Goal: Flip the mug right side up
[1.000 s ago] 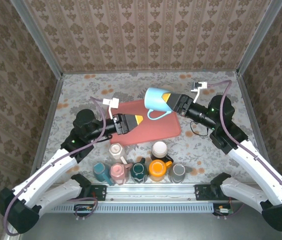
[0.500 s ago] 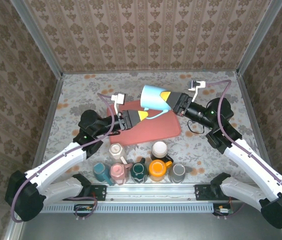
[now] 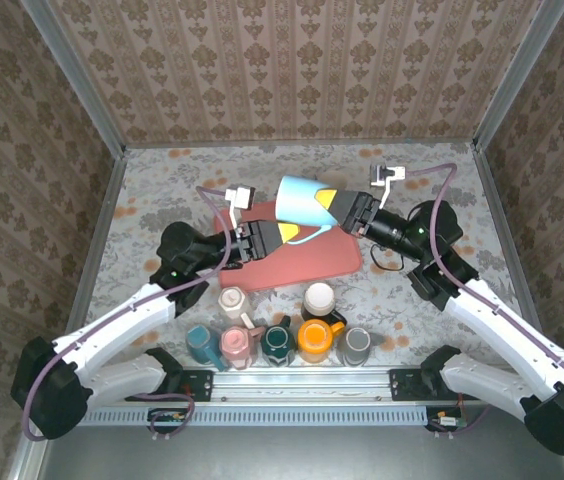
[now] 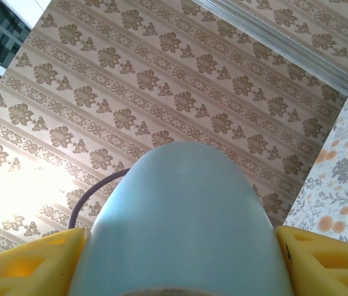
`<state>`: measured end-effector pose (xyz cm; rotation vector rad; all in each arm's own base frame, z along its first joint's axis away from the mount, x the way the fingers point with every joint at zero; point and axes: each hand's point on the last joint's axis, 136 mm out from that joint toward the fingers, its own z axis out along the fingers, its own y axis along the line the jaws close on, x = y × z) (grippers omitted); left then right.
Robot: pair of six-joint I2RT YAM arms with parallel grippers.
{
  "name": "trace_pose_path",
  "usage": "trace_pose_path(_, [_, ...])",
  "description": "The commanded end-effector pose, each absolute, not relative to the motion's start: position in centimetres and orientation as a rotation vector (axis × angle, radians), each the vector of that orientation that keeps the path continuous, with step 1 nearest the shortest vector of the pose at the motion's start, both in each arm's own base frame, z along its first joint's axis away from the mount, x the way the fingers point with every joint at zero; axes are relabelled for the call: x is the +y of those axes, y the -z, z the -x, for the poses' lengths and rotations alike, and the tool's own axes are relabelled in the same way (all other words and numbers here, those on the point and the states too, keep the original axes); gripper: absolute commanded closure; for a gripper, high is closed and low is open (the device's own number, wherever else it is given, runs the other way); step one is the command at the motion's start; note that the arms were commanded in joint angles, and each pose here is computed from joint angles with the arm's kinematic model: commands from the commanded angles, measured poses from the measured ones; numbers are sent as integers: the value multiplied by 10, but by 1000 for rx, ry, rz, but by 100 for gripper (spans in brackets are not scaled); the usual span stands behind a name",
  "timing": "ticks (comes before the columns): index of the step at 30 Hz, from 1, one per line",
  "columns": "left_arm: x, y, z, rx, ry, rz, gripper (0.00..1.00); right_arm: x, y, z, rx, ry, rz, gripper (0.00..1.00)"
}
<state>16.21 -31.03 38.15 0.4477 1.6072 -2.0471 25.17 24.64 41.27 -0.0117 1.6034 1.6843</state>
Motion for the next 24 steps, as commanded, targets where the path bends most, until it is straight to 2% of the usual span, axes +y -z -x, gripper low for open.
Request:
trace_pose_path(1, [-305, -416, -146, 1433, 2063, -567, 88, 245, -428, -242, 1527, -1708, 52, 56])
trace_pose_path(3, [-304, -417, -145, 1428, 2056, -571, 98, 243, -424, -243, 1549, -1677, 50, 43])
trace_pose_path(4, [-303, -416, -145, 1432, 2051, -571, 100, 242, -422, -243, 1559, -1658, 46, 38])
trace_pose_path(6, [-302, -415, -146, 1442, 2024, -572, 100, 237, -417, -245, 1585, -1605, 22, 19])
trace_pose_path(9, [-294, -416, -150, 1461, 1955, -553, 100, 224, -407, -249, 1625, -1487, -22, 1])
trace_pose_path(13, [-280, -421, -150, 1472, 1830, -553, 100, 197, -387, -256, 1703, -1276, -113, 0])
trace_pose_path(16, [-271, -407, -156, 1590, 1622, -556, 100, 172, -375, -256, 1754, -1092, -148, 0])
trace_pose_path(20, [-256, -359, -186, 1869, 1241, -510, 100, 154, -360, -252, 1830, -916, -130, 0])
trace_pose_path(24, [-249, -324, -208, 2018, 996, -534, 100, 150, -346, -249, 1900, -840, -95, 0])
